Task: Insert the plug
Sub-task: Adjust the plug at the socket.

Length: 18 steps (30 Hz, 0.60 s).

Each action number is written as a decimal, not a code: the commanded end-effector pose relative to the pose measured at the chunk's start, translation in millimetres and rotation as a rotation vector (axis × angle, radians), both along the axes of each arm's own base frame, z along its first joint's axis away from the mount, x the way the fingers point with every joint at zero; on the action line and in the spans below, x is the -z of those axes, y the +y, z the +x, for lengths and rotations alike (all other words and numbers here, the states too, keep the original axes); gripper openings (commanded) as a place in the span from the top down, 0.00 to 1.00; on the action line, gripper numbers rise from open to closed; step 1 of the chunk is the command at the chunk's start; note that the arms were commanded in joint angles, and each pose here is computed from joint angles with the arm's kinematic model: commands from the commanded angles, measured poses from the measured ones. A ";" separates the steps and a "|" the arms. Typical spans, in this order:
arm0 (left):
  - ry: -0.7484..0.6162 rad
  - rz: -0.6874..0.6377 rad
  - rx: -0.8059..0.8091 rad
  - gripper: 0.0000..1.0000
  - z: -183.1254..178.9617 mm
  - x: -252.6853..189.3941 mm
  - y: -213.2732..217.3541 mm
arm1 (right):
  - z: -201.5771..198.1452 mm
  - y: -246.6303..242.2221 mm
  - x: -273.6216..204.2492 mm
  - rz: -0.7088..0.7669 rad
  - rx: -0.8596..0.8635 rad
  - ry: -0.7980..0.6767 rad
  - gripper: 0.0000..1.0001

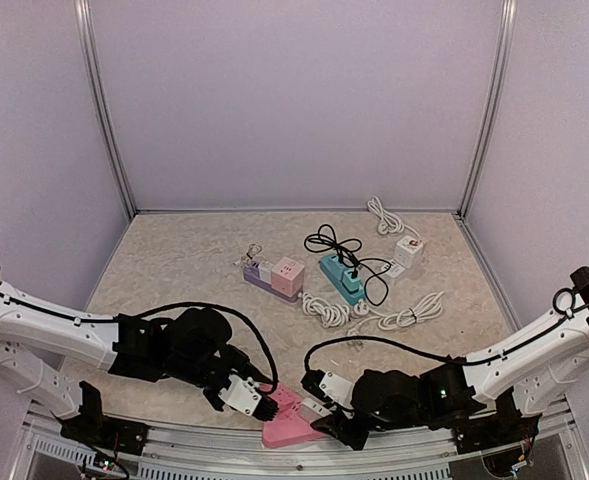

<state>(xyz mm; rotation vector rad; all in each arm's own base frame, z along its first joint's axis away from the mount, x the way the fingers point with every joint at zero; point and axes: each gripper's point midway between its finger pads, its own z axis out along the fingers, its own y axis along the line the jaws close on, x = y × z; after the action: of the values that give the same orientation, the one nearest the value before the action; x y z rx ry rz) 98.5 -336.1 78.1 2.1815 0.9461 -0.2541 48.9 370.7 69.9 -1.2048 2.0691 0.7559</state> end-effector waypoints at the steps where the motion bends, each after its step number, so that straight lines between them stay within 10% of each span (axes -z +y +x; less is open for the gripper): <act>1: 0.066 -0.018 -0.004 0.64 -6.5 -12.3 -9.3 | -4.0 5.6 10.9 -0.044 -0.050 -0.002 0.69; 18: 0.357 -0.027 -0.162 0.67 -2.1 -22.2 -22.4 | -1.3 5.6 7.4 -0.037 -0.046 -0.024 0.70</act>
<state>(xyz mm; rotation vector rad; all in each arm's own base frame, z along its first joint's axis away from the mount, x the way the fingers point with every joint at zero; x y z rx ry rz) 91.1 -351.8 93.7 2.0793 1.2640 -0.5578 44.4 374.7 57.4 -1.2925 2.0622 0.7214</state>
